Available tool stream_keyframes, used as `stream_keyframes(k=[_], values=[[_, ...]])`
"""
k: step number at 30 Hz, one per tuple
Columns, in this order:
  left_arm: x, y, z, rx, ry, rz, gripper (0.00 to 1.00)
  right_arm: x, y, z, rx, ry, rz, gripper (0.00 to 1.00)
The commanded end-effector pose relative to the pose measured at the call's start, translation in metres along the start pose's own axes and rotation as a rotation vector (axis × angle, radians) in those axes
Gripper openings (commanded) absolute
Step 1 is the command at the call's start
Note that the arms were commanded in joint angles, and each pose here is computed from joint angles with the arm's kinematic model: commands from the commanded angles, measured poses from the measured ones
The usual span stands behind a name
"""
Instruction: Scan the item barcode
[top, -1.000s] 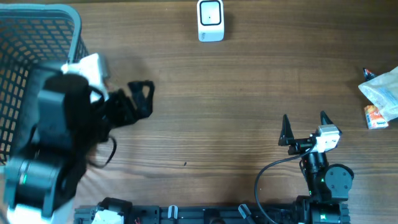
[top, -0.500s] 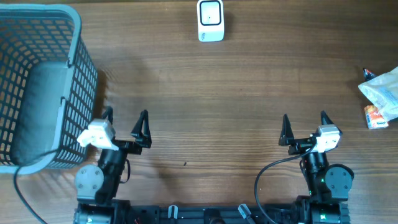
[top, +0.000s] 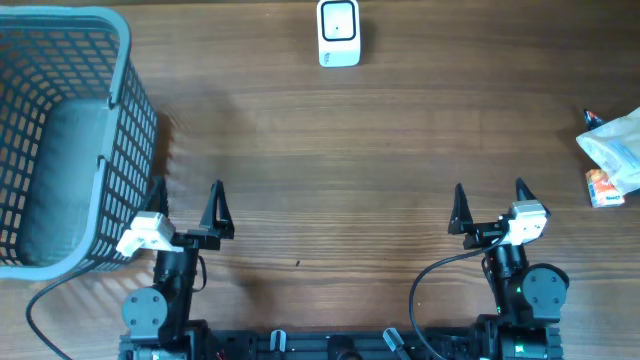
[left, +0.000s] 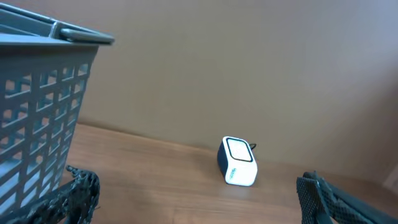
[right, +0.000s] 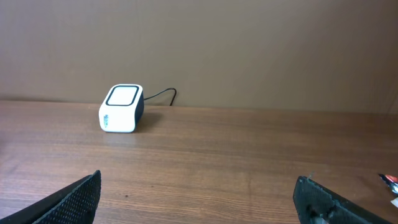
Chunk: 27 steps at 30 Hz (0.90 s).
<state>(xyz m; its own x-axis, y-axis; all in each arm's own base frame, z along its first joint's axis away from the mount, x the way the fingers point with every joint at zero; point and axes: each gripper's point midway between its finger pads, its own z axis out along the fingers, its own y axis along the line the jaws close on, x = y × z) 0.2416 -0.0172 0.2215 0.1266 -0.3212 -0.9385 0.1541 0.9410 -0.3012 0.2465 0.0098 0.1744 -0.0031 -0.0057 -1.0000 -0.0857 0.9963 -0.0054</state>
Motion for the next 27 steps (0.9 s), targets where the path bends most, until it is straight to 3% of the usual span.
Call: stream_keyframes(k=[1, 8, 15, 21, 27], values=[[0.002, 0.001, 0.0, 0.004, -0.01, 0.02, 1.0, -0.003, -0.001, -0.001, 0.007, -0.013, -0.019, 1.0], [0.056, 0.028, -0.007, -0.119, 0.205, -0.007, 1.0, -0.003, -0.001, -0.001, 0.007, -0.013, -0.019, 1.0], [0.057, 0.031, -0.008, -0.134, 0.21, 0.01, 1.0, -0.003, -0.001, -0.001, 0.007, -0.013, -0.019, 1.0], [0.058, 0.027, -0.008, -0.087, 0.225, 0.187, 1.0, -0.003, -0.001, -0.001, 0.007, -0.013, -0.019, 1.0], [0.056, 0.039, -0.009, -0.15, 0.223, 0.267, 1.0, -0.003, -0.001, -0.001, 0.007, -0.013, -0.019, 1.0]])
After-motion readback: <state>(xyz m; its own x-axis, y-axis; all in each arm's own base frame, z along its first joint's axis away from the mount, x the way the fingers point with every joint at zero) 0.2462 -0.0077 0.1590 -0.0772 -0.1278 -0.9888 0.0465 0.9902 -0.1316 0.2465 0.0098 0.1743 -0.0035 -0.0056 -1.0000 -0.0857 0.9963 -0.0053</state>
